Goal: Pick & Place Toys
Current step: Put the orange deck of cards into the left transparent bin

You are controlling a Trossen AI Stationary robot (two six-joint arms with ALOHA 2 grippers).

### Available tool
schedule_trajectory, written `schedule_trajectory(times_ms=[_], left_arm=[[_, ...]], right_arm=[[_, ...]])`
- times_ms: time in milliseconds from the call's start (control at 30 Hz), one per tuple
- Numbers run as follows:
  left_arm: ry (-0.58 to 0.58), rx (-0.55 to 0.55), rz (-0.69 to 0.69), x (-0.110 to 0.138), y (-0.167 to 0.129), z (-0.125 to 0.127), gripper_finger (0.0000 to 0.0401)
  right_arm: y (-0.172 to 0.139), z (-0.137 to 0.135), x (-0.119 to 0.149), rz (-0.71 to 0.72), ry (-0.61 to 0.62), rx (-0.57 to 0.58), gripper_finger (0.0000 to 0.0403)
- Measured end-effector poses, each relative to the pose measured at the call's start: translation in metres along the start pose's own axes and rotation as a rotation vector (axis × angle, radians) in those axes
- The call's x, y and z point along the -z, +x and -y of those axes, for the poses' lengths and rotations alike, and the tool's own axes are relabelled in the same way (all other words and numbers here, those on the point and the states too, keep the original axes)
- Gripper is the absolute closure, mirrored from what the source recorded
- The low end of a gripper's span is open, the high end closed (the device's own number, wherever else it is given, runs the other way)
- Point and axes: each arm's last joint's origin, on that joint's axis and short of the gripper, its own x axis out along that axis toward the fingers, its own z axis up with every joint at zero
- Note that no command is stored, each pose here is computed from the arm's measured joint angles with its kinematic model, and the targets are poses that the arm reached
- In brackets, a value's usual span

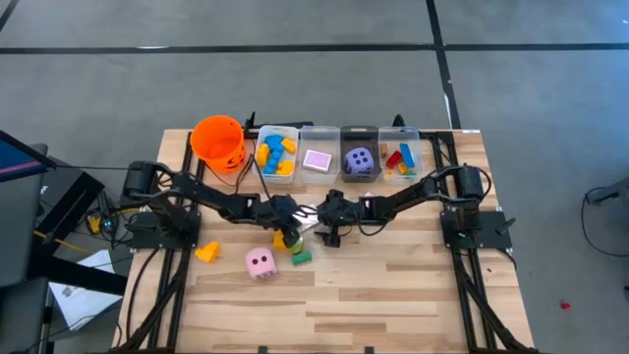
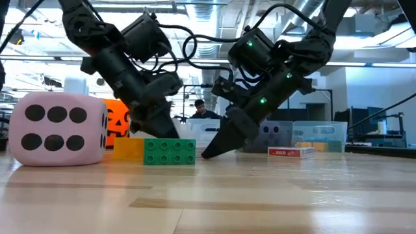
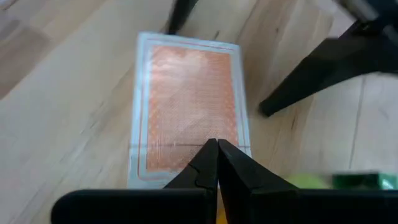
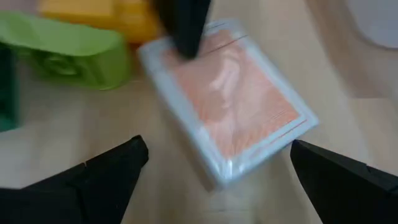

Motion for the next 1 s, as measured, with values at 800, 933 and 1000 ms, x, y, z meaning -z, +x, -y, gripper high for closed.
schedule_trajectory(times_ms=[800,933,1000], left_arm=[[-0.001,-0.112,-0.005,-0.007,-0.025,-0.011,0.0401],[-0.005,-0.110,-0.002,-0.007,-0.025,-0.011,0.0401],[-0.007,-0.105,0.007,-0.008,-0.025,-0.010,0.0401]], right_arm=[[0.001,0.002,0.000,0.017,0.098,0.005,0.0003],[0.002,0.005,0.000,0.021,0.100,0.061,0.0003],[0.002,0.006,0.000,0.026,0.099,0.070,0.0003]])
